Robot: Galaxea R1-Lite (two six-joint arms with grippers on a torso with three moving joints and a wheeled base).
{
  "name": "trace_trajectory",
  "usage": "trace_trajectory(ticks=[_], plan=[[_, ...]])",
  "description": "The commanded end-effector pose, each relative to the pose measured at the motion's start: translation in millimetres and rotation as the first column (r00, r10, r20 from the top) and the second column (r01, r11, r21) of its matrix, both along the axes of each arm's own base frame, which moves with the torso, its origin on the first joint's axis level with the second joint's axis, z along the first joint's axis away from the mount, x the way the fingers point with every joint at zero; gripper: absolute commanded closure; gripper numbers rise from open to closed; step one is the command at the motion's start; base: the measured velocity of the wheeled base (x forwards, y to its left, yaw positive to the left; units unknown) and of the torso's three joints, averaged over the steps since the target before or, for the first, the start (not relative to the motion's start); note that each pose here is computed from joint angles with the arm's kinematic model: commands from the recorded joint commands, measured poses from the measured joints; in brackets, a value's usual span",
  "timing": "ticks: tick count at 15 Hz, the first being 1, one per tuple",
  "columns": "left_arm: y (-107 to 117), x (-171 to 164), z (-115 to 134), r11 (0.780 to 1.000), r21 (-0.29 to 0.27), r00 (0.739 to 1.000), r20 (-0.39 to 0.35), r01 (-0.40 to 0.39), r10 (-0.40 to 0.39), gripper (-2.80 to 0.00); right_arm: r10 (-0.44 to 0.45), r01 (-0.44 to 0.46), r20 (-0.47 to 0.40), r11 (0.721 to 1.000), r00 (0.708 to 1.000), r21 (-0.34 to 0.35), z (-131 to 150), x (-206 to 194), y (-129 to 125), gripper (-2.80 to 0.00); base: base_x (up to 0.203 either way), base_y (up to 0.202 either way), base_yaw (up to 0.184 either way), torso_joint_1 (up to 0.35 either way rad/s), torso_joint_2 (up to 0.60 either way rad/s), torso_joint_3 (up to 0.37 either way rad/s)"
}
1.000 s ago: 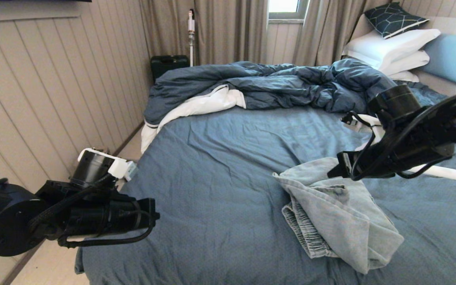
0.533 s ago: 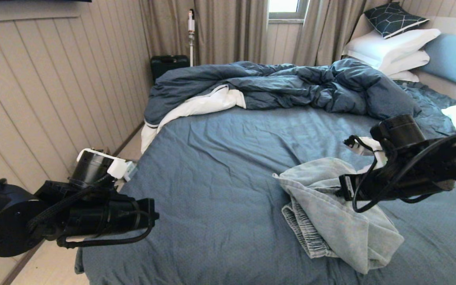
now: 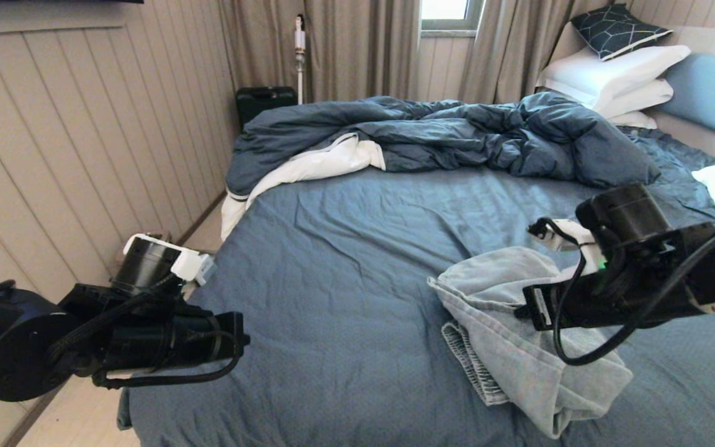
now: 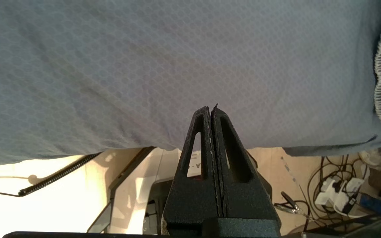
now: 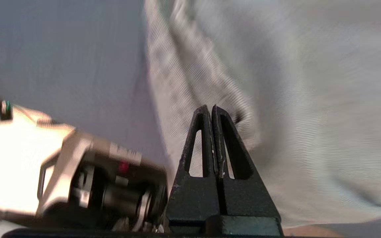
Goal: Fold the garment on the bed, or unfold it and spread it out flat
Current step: Fold the blue shorts
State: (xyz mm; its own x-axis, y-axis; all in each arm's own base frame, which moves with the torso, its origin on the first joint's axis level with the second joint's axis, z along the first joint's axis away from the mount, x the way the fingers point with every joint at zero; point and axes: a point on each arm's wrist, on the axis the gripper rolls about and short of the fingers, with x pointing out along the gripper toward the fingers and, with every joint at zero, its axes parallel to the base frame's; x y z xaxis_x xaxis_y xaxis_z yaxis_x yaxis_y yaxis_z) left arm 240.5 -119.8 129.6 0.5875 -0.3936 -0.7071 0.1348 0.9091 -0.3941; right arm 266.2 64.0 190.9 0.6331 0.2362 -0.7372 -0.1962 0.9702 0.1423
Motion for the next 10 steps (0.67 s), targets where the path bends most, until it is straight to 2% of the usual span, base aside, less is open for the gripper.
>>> trace_trajectory(ticks=[1,3,5,8,10], plan=[[0,0,-1,1.000,-0.002,1.000,-0.003,-0.003,0.003,0.00,-0.056,0.055,0.072,0.998,0.996,0.012,19,2,-16,0.00,0.000,0.000,0.000,0.000,0.00,0.000],[0,1,-1,1.000,0.000,1.000,-0.005,-0.001,0.001,0.00,-0.103,0.104,0.090,0.994,0.991,-0.009,22,7,-35,0.00,0.000,0.000,0.000,0.000,0.00,0.000],[0,1,-1,1.000,0.000,1.000,-0.005,-0.001,0.001,0.00,-0.129,0.131,0.060,0.991,0.990,-0.030,12,16,-47,0.00,0.000,0.000,0.000,0.000,0.00,0.000],[0,1,-1,1.000,0.000,1.000,-0.005,-0.001,0.001,0.00,-0.125,0.123,-0.031,0.991,0.992,-0.046,-14,27,-45,0.00,0.000,0.000,0.000,0.000,0.00,0.000],[0,1,-1,1.000,0.000,1.000,-0.005,-0.001,0.001,0.00,-0.088,0.084,-0.073,0.995,0.993,-0.048,-28,29,-33,0.00,0.000,0.000,0.000,0.000,0.00,0.000]])
